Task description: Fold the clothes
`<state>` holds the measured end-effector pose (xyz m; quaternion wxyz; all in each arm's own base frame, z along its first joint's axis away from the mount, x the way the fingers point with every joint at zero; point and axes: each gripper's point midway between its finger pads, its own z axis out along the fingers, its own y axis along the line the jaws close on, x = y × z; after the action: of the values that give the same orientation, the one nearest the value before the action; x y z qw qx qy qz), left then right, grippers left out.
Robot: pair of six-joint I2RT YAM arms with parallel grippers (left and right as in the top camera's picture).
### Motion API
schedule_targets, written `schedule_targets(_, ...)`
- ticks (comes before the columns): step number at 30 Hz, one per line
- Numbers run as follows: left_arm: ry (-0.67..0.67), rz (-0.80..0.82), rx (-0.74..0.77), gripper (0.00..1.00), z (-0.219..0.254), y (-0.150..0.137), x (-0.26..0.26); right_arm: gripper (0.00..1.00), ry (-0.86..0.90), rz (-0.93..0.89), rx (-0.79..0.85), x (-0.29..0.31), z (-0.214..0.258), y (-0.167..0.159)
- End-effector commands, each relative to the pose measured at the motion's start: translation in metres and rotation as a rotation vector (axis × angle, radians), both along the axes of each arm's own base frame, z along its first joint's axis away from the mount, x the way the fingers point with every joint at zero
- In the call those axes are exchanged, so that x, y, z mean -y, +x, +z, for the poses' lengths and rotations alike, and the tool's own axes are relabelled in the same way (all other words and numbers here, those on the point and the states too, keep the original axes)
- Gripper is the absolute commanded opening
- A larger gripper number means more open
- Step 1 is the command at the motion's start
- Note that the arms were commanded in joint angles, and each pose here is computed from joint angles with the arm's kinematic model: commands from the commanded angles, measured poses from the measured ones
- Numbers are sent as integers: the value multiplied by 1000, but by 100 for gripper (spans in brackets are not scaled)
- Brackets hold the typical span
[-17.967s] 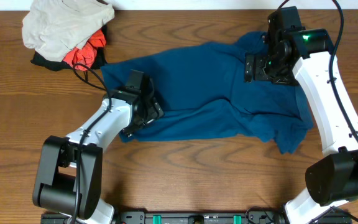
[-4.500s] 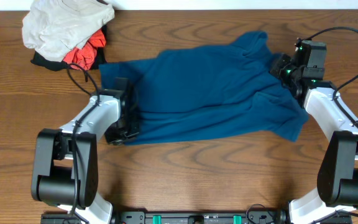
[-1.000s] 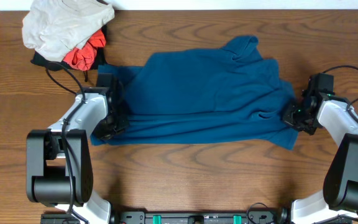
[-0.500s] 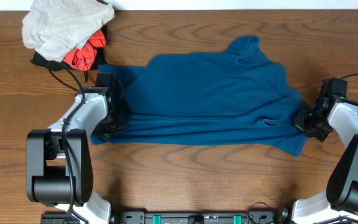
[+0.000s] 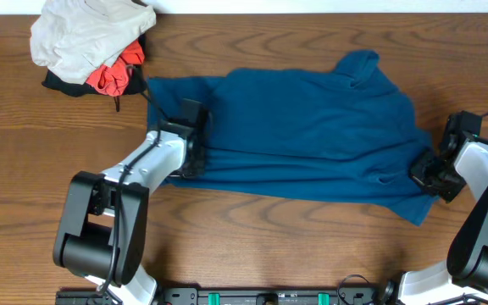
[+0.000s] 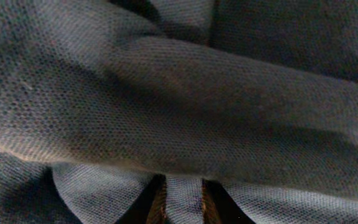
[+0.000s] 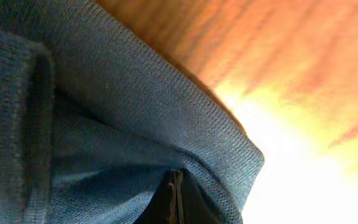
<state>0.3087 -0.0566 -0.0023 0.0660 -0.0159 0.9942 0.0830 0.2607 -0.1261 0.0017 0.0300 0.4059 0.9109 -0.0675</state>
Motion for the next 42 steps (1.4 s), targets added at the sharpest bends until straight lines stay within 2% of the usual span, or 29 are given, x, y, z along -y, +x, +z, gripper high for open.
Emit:
schedule_targets(1,38,-14,-64,22,-15,-12,-8,1,-71,-53,-21,15,3,-8)
schedule_targets(8,58,28,-75,22,0,-14,-24,1,-110,-57,84,21,44,7)
schedule_targets(14,183,106,-81,22,16,-25,-56,4,-177,-34,225,27,96,17)
schedule_targets(16,185,160,-78,22,17,-26,-61,4,-188,-35,257,26,107,17)
schedule_targets(20,185,154,-77,22,17,-26,-61,3,-155,25,292,16,114,21)
schedule_targets(23,178,150,-68,22,21,-25,-59,8,-78,143,334,-6,115,34)
schedule_targets(26,169,158,-36,22,32,-24,-57,21,21,295,373,-38,115,46)
schedule_targets(28,154,186,7,40,43,-22,-56,30,104,443,407,-67,117,53)
schedule_targets(29,146,199,31,53,49,-21,-56,35,140,500,423,-80,118,55)
schedule_targets(31,128,212,79,61,61,-18,-55,38,199,581,445,-105,120,58)
schedule_targets(33,111,214,112,66,71,-16,-54,37,230,637,449,-124,121,59)
schedule_targets(37,36,209,123,66,74,-16,-42,18,263,721,419,-155,116,55)
schedule_targets(40,-45,218,81,55,66,-20,-28,5,304,731,366,-175,106,48)
schedule_targets(42,-69,231,51,48,59,-25,-24,2,324,740,333,-185,99,45)
